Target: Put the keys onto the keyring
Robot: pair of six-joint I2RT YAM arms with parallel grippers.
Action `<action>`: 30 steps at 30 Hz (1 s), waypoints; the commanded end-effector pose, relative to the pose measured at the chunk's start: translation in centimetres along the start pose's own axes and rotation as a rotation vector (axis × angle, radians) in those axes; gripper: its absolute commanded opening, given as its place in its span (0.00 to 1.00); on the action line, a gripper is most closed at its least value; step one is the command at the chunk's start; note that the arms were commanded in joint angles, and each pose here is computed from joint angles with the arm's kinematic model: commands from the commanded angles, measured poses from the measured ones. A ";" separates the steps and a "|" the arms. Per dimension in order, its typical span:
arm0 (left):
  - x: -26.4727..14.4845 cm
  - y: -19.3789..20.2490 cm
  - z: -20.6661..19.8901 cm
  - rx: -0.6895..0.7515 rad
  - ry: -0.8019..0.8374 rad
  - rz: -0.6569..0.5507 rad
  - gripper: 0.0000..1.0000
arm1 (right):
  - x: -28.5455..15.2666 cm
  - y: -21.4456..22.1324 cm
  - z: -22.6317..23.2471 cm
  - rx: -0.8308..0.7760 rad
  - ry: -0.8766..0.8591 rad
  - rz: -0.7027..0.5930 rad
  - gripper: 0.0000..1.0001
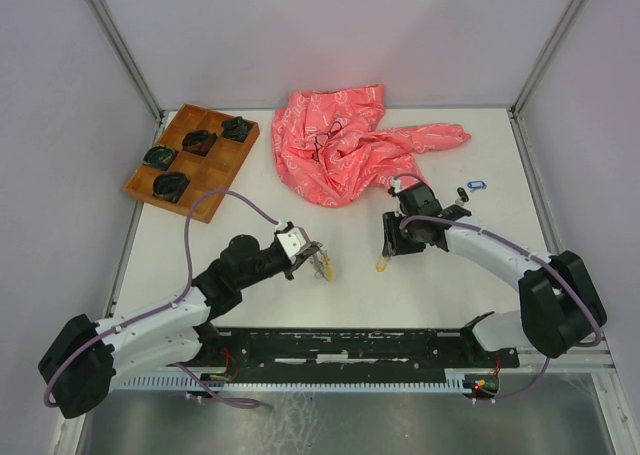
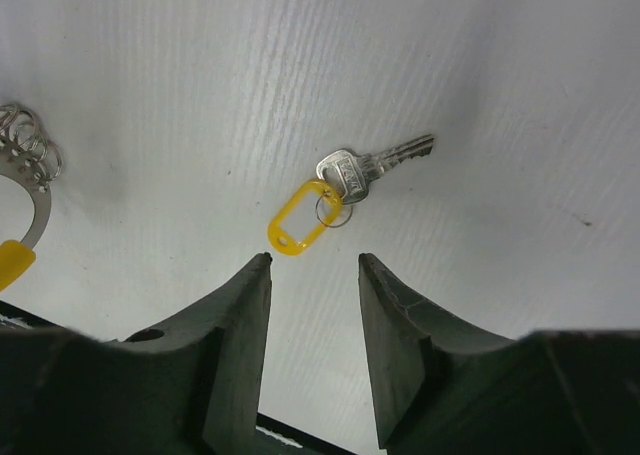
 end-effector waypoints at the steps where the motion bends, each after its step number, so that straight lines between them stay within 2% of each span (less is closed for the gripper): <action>1: 0.2 -2.2 0.9 0.051 -0.032 -0.085 0.03 | -0.8 -1.7 0.4 -0.151 -0.032 -0.036 0.48; 18: 0.6 -1.8 0.8 0.051 -0.008 -0.055 0.03 | 3.0 -2.2 0.3 -0.182 -0.011 0.050 0.42; 24: 0.6 -1.8 0.8 0.051 -0.006 -0.056 0.03 | 3.4 -2.2 0.2 -0.173 -0.005 0.074 0.32; 30: 0.5 -2.0 0.8 0.052 -0.003 -0.060 0.03 | 3.1 -2.2 1.1 -0.133 -0.084 0.087 0.15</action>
Point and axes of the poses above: each gripper's point midway between its finger pads, its own x axis out along the fingers, its own z axis along the line the jaws close on, y = z × x, the point moved 10 cm from there along -x, back along the fingers, and after that the axes turned 8 degrees about x, right-handed, at the moved point
